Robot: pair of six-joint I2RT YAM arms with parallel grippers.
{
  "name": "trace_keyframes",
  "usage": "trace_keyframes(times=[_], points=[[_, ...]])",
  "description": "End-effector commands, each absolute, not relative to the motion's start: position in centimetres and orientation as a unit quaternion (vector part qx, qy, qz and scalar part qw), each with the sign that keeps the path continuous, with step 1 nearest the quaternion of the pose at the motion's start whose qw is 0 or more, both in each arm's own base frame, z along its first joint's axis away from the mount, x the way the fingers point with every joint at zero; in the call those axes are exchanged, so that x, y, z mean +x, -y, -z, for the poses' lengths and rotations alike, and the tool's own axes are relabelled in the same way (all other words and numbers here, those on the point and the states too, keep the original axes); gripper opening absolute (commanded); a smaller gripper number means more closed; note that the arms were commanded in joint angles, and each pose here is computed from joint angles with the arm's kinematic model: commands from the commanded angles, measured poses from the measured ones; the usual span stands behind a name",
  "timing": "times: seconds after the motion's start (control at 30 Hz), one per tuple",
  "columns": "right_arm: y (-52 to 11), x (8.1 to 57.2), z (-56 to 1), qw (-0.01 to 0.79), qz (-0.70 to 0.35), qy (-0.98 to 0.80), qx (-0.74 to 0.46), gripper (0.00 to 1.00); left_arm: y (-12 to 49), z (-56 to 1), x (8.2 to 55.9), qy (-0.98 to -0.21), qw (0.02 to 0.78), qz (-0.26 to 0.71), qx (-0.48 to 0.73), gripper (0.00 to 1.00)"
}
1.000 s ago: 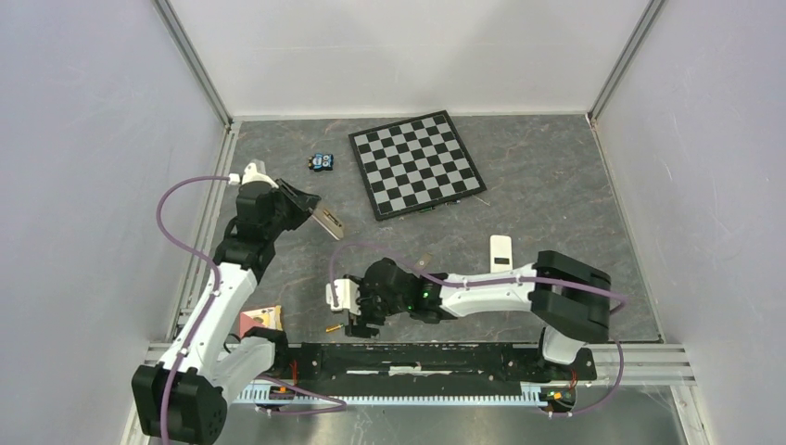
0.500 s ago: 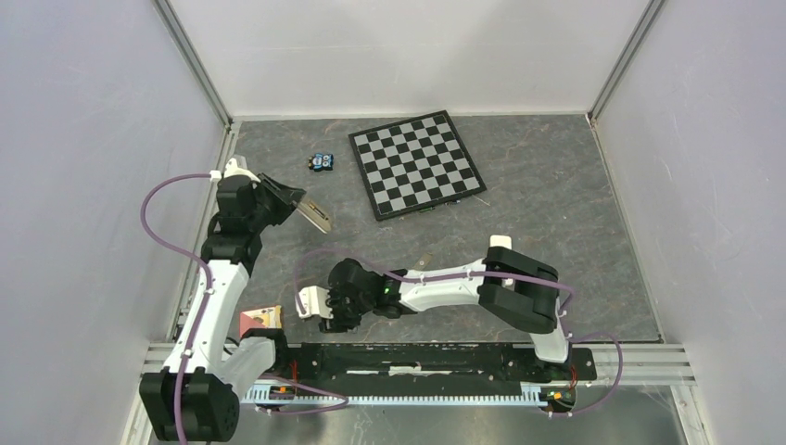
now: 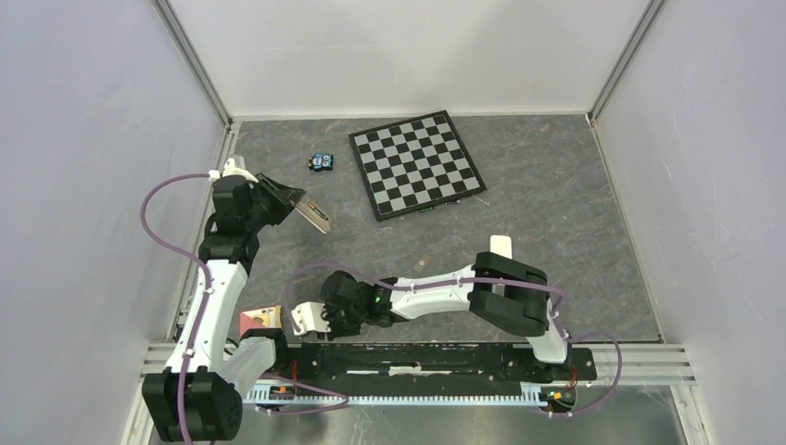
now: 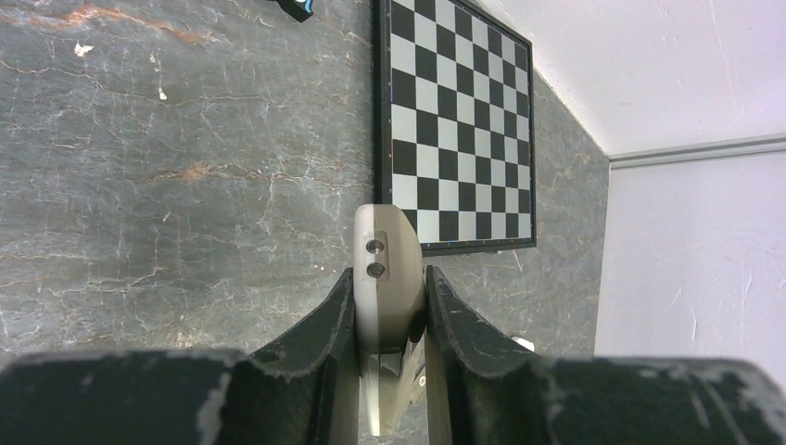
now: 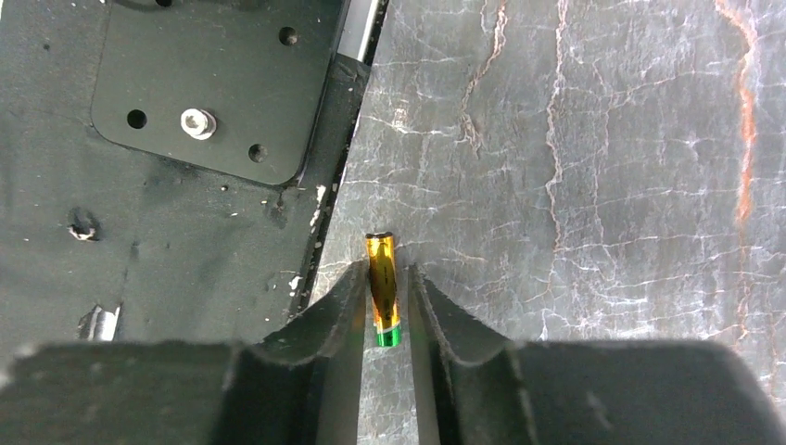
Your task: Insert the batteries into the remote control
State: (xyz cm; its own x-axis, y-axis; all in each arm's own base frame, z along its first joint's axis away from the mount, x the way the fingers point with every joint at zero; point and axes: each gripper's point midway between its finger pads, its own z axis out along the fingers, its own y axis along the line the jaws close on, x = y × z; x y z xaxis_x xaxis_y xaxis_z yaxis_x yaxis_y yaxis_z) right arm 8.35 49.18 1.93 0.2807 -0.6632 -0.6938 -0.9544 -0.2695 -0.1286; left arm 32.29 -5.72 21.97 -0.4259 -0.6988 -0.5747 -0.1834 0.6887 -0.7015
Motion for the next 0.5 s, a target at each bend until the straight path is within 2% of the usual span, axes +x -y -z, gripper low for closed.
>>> trace_keyframes(times=[0.0, 0.03, 0.1, 0.17, 0.23, 0.3, 0.47], points=[[-49.0, 9.1, -0.8, 0.275, -0.228, -0.548, -0.757, 0.19, 6.0, -24.4, 32.7, -0.781, 0.488, 0.299, -0.251, 0.02], [-48.9, 9.3, -0.7, 0.276, -0.221, -0.551, -0.756, 0.13, 6.0, -24.4, 32.7, -0.781, 0.488, 0.299, -0.252, 0.02], [-48.7, 9.9, -0.9, 0.292, -0.201, -0.557, -0.751, 0.07, 6.0, -24.5, 32.7, -0.779, 0.49, 0.299, -0.252, 0.02], [-48.3, 10.3, -1.0, 0.302, -0.185, -0.559, -0.75, 0.06, 6.1, -24.7, 32.6, -0.777, 0.491, 0.302, -0.251, 0.02], [-48.0, 10.4, -1.0, 0.303, -0.173, -0.558, -0.753, 0.11, 6.1, -24.8, 32.6, -0.777, 0.492, 0.304, -0.25, 0.02], [-47.7, 10.4, -0.8, 0.299, -0.16, -0.556, -0.759, 0.22, 6.2, -24.9, 32.5, -0.776, 0.492, 0.306, -0.25, 0.02], [-47.3, 9.9, -0.2, 0.281, -0.143, -0.547, -0.775, 0.29, 6.1, -25.1, 32.4, -0.774, 0.495, 0.307, -0.25, 0.02]])
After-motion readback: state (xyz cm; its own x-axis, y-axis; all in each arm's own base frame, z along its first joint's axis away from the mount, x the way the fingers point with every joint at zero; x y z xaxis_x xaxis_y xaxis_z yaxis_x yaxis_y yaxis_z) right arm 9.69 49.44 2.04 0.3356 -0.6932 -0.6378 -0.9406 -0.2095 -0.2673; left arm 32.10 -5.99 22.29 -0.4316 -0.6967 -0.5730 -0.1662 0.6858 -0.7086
